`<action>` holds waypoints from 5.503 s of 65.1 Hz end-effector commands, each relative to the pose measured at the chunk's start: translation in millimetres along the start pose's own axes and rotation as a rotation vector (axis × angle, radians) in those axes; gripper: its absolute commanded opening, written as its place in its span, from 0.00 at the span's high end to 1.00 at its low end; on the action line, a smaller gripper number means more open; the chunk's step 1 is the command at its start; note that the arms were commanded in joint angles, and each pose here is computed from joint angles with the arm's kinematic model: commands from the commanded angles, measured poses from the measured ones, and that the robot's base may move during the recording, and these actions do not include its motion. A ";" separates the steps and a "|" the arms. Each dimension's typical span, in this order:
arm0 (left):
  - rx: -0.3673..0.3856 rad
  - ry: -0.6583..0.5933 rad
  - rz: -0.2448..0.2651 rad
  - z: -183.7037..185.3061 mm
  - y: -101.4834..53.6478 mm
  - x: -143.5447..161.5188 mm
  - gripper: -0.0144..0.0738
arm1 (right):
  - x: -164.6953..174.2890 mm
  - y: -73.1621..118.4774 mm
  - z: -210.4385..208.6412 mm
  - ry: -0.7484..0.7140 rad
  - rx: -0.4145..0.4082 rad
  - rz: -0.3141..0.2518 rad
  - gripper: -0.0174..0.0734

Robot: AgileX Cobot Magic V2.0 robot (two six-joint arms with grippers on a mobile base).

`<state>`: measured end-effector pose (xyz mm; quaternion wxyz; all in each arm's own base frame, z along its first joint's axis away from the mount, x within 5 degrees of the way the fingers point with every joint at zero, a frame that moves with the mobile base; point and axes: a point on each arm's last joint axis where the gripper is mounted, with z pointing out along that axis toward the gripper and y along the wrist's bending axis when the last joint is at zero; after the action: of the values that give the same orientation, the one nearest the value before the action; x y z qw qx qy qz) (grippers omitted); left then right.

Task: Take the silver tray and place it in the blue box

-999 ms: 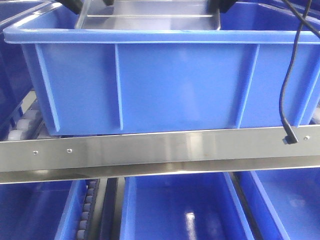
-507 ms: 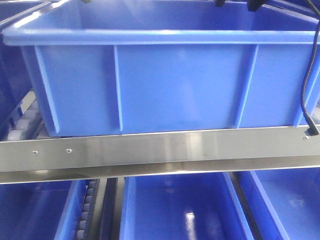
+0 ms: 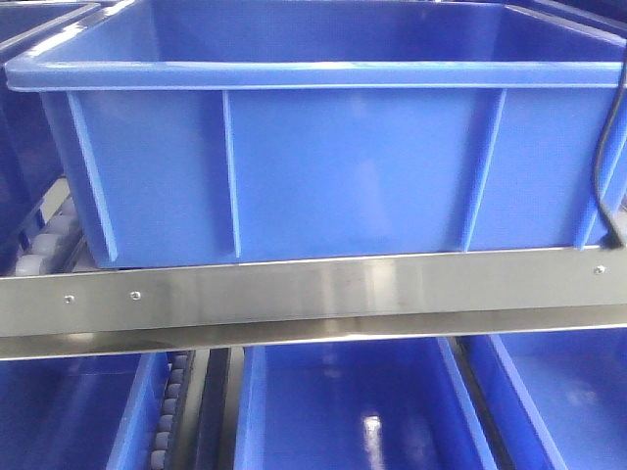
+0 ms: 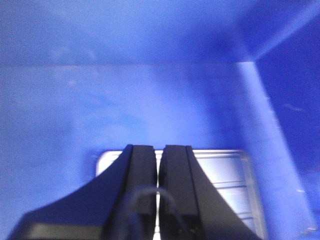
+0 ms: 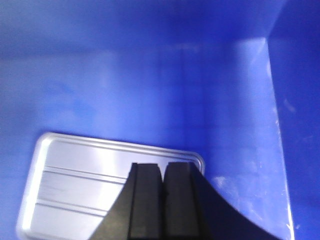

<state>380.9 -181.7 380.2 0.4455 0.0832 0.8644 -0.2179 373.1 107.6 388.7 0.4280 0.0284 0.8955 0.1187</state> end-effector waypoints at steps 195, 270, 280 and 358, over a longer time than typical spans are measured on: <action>0.094 -0.644 0.219 -227.1 59.0 268.7 0.84 | 310.3 -124.7 -171.4 -0.955 0.060 -0.224 0.75; -0.234 -0.667 0.230 -252.4 82.2 295.4 0.85 | 310.3 -124.7 -171.4 -0.955 0.060 -0.224 0.75; -0.305 -0.706 0.226 -250.5 88.0 303.8 0.85 | 310.3 -124.7 -171.4 -0.955 0.060 -0.224 0.75; -0.340 -0.730 0.231 -229.6 101.1 324.7 0.85 | 310.2 -124.7 -171.4 -0.955 0.059 -0.224 0.75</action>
<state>56.5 -4.8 201.6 0.7225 0.0241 0.6901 -0.0357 55.8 2.1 211.7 0.7579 -0.0028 0.6519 0.0250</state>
